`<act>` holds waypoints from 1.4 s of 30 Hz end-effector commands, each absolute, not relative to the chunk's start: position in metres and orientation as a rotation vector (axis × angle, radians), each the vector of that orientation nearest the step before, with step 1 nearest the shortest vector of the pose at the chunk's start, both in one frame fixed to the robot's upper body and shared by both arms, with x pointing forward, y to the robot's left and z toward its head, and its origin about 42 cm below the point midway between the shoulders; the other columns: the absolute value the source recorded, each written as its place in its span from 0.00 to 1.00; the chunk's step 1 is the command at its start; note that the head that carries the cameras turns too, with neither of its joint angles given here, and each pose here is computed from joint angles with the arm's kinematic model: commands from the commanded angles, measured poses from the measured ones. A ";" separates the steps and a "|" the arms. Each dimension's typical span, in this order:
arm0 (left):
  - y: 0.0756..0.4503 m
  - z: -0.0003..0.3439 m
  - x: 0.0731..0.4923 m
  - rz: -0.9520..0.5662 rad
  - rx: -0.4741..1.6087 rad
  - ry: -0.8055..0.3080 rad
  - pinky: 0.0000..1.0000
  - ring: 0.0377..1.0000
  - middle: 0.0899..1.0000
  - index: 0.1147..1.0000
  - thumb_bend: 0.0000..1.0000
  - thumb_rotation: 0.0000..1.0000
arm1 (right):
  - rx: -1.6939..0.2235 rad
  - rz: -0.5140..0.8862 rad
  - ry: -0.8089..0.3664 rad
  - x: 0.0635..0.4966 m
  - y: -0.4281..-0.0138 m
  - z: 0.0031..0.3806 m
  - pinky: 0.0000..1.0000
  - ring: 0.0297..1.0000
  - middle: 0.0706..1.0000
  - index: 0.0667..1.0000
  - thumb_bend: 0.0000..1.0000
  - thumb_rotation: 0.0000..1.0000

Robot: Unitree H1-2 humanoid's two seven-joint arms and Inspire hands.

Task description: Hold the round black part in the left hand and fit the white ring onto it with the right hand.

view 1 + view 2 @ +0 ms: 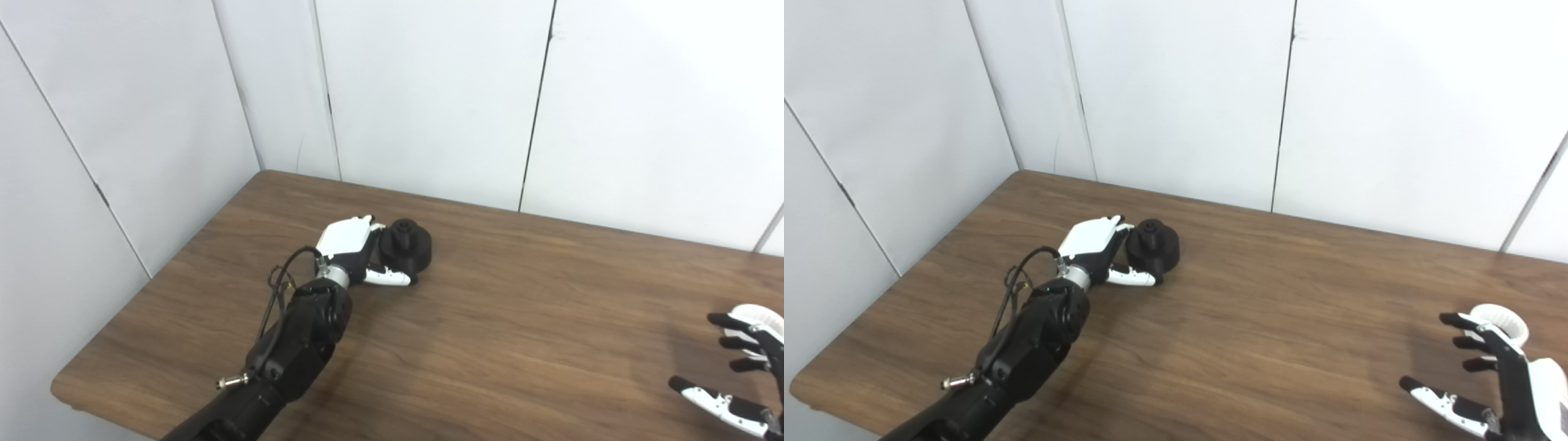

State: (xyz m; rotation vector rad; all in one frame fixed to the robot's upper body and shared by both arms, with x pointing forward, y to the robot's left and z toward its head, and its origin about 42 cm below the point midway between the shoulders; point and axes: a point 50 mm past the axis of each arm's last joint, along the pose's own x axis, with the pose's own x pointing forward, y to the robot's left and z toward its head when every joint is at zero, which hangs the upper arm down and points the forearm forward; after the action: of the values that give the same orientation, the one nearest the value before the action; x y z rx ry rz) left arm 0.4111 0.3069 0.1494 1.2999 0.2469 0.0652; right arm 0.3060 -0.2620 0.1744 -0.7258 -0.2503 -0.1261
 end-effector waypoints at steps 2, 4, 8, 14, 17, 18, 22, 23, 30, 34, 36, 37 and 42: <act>0.311 0.177 0.431 0.146 1.361 0.154 1.00 1.00 1.00 0.84 1.00 0.64 | -0.723 -0.147 -0.339 0.307 -0.263 0.194 0.56 0.68 0.74 0.68 0.77 0.00; 0.311 0.175 0.433 0.148 1.365 0.162 1.00 1.00 1.00 0.85 1.00 0.64 | -0.715 -0.146 -0.338 0.307 -0.264 0.193 0.56 0.68 0.74 0.68 0.77 0.00; 0.311 0.172 0.437 0.150 1.373 0.170 1.00 1.00 1.00 0.86 1.00 0.63 | -0.713 -0.146 -0.341 0.306 -0.265 0.194 0.56 0.68 0.74 0.68 0.77 0.00; 0.306 0.165 0.440 0.173 1.291 0.098 1.00 1.00 1.00 0.76 1.00 0.49 | -0.721 -0.149 -0.341 0.305 -0.266 0.195 0.56 0.68 0.74 0.68 0.77 0.00; 0.302 0.161 0.440 0.193 1.222 0.045 1.00 1.00 1.00 0.62 0.99 0.32 | -0.719 -0.146 -0.339 0.304 -0.265 0.196 0.56 0.68 0.74 0.68 0.77 0.00; 0.301 0.159 0.440 0.199 1.202 0.023 1.00 1.00 1.00 0.59 0.98 0.28 | -0.720 -0.145 -0.339 0.304 -0.265 0.196 0.56 0.68 0.74 0.68 0.77 0.00; 0.296 0.156 0.438 0.202 1.169 -0.021 1.00 1.00 1.00 0.54 0.94 0.23 | -0.724 -0.150 -0.336 0.302 -0.265 0.198 0.55 0.67 0.74 0.68 0.77 0.00; 0.295 0.155 0.438 0.199 1.169 -0.024 1.00 1.00 1.00 0.54 0.94 0.22 | -0.726 -0.152 -0.335 0.302 -0.265 0.198 0.55 0.67 0.74 0.68 0.76 0.00; 0.294 0.154 0.436 0.184 1.166 -0.030 1.00 1.00 1.00 0.52 0.92 0.20 | -0.726 -0.159 -0.328 0.300 -0.264 0.201 0.55 0.68 0.74 0.68 0.76 0.00; 0.295 0.155 0.436 0.180 1.168 -0.023 1.00 1.00 1.00 0.51 0.92 0.21 | -0.724 -0.156 -0.324 0.300 -0.262 0.202 0.55 0.68 0.75 0.68 0.76 0.00; 0.295 0.155 0.435 0.177 1.172 -0.018 1.00 1.00 1.00 0.51 0.92 0.21 | -0.722 -0.156 -0.320 0.301 -0.263 0.202 0.55 0.68 0.75 0.69 0.76 0.00; 0.295 0.155 0.435 0.173 1.174 -0.017 1.00 1.00 1.00 0.51 0.92 0.21 | -0.723 -0.157 -0.317 0.301 -0.263 0.202 0.56 0.68 0.75 0.69 0.76 0.00; 0.291 0.148 0.430 0.131 1.177 -0.017 1.00 1.00 1.00 0.51 0.94 0.23 | -0.729 -0.156 -0.308 0.300 -0.259 0.209 0.55 0.68 0.75 0.69 0.75 0.00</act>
State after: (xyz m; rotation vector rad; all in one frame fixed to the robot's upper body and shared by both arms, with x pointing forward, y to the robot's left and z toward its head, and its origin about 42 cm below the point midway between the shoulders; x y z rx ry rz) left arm 0.4304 0.2909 0.1454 1.1516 -0.0036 0.1679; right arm 0.2964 -0.2640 0.1882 -0.7252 -0.2317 -0.1393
